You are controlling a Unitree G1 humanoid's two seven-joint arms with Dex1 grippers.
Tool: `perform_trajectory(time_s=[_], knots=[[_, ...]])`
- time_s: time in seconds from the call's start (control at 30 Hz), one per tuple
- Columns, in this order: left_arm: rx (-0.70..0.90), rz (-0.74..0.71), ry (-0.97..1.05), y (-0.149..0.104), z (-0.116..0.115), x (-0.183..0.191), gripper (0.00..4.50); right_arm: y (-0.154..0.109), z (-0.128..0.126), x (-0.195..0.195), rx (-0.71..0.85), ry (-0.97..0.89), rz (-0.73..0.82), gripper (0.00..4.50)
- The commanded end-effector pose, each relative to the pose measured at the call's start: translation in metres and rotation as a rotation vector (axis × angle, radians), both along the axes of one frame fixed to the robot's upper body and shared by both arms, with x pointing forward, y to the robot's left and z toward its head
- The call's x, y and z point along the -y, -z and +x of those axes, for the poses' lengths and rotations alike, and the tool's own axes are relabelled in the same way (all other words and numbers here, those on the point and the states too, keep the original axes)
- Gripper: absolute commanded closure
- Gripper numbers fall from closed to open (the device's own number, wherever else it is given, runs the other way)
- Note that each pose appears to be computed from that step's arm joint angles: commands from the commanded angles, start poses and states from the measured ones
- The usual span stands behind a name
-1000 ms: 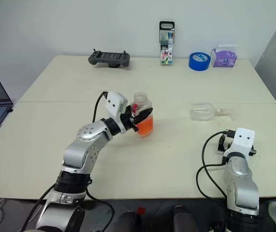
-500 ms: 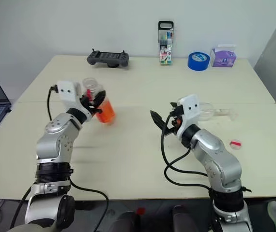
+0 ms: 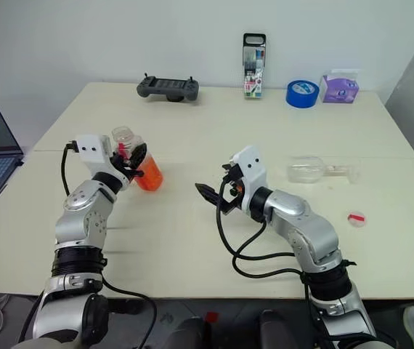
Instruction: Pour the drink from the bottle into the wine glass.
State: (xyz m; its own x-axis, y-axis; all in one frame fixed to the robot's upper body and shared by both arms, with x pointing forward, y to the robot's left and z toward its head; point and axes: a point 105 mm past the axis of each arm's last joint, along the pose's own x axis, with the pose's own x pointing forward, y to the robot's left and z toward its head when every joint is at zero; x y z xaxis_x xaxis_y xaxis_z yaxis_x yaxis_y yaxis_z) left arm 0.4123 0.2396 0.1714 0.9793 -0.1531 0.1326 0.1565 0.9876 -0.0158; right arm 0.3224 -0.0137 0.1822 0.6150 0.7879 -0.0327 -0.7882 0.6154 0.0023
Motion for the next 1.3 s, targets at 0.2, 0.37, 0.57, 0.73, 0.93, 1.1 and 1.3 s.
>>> perform_trajectory(time_s=[0.2, 0.37, 0.57, 0.73, 0.93, 1.1, 1.3], knots=[[-0.007, 0.054, 0.006, 0.004, 0.003, -0.009, 2.78, -0.007, -0.007, 0.000, 0.026, -0.007, 0.003, 0.00], [-0.011, 0.051, -0.027, 0.005, 0.004, -0.014, 2.78, -0.006, -0.004, 0.002, 0.027, 0.006, -0.001, 0.00], [-0.011, 0.061, -0.022, 0.005, 0.004, -0.013, 0.76, -0.005, -0.002, 0.003, 0.028, 0.008, -0.006, 0.00], [-0.022, 0.068, -0.022, 0.008, 0.003, -0.012, 0.03, -0.006, 0.000, 0.005, 0.033, 0.014, -0.007, 0.00], [-0.048, 0.082, -0.019, 0.016, -0.001, -0.013, 0.03, -0.005, 0.000, 0.006, 0.035, 0.014, -0.010, 0.00], [-0.066, 0.076, -0.005, 0.024, -0.006, -0.008, 0.03, -0.001, 0.002, 0.011, 0.034, 0.024, -0.037, 0.00], [-0.094, 0.098, 0.009, 0.035, -0.015, -0.005, 0.03, 0.007, 0.006, 0.022, 0.032, 0.056, -0.081, 0.00]])
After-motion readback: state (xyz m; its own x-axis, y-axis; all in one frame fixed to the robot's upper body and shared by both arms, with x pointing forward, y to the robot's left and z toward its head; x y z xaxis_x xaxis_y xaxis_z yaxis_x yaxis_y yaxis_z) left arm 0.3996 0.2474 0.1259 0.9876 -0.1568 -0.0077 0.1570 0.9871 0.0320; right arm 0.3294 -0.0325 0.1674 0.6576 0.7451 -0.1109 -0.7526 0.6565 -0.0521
